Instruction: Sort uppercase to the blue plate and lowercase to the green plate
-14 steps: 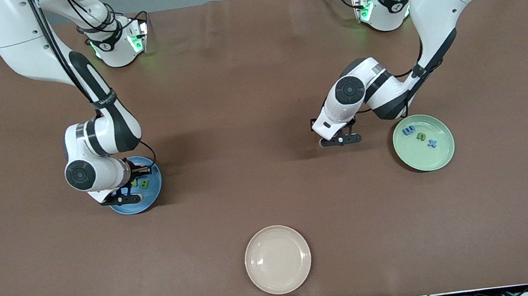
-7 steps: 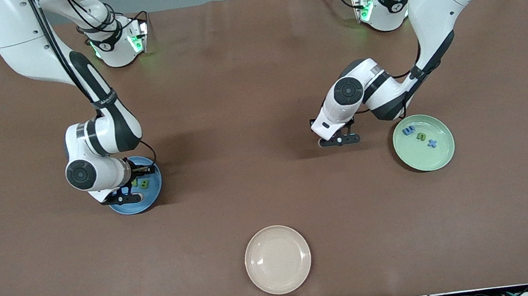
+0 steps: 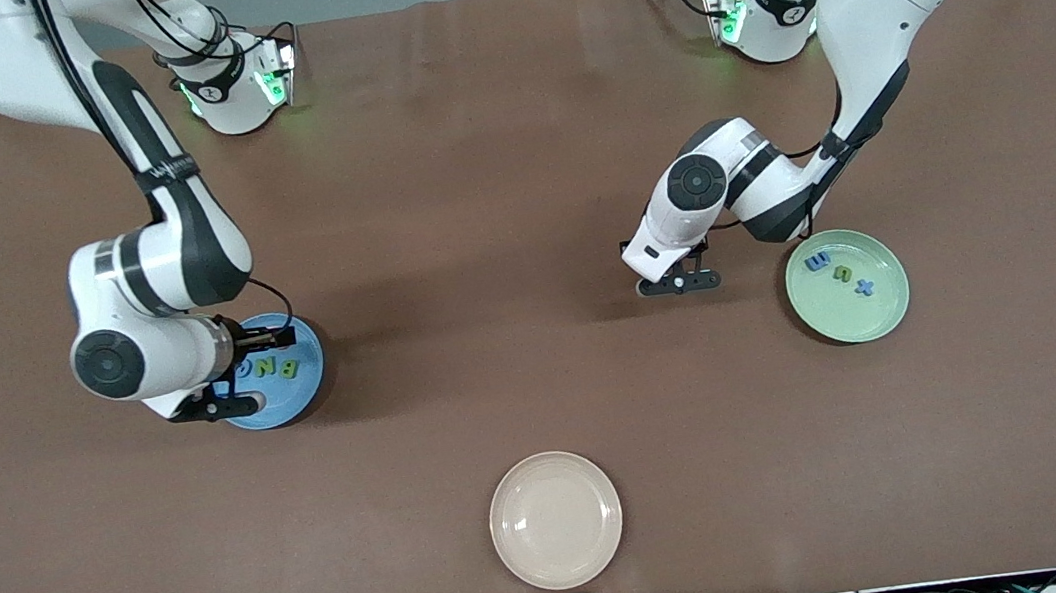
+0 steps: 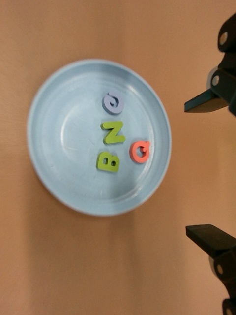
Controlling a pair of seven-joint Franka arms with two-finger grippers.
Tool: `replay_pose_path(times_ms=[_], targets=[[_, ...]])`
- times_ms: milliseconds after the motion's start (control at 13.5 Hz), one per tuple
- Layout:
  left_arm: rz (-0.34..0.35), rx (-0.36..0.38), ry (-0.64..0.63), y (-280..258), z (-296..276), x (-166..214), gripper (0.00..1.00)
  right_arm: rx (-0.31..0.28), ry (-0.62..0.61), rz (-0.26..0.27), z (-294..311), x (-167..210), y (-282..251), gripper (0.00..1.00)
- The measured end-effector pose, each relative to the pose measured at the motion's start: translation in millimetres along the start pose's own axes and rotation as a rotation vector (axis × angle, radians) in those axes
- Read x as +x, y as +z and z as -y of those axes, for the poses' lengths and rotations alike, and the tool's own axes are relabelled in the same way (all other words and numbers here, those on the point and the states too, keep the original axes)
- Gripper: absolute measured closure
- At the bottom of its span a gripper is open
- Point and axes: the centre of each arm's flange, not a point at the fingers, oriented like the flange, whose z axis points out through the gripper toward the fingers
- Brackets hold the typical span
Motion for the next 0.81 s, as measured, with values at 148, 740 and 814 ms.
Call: replay_pose_path(times_ms=[148, 740, 814], targets=[[0.000, 0.000, 0.000, -0.1, 0.0, 0.3, 0.45, -0.036, -0.004, -0.057, -9.9, -8.7, -47.5, 0.00], [-0.009, 0.003, 0.008, -1.8, -1.2, 0.9, 0.62, -0.037, 0.068, -0.179, -104.3, -56.1, -164.6, 0.00], [-0.009, 0.003, 0.009, -1.7, -1.3, 0.8, 0.62, -0.036, 0.061, -0.176, -113.3, -59.6, -173.6, 0.00]])
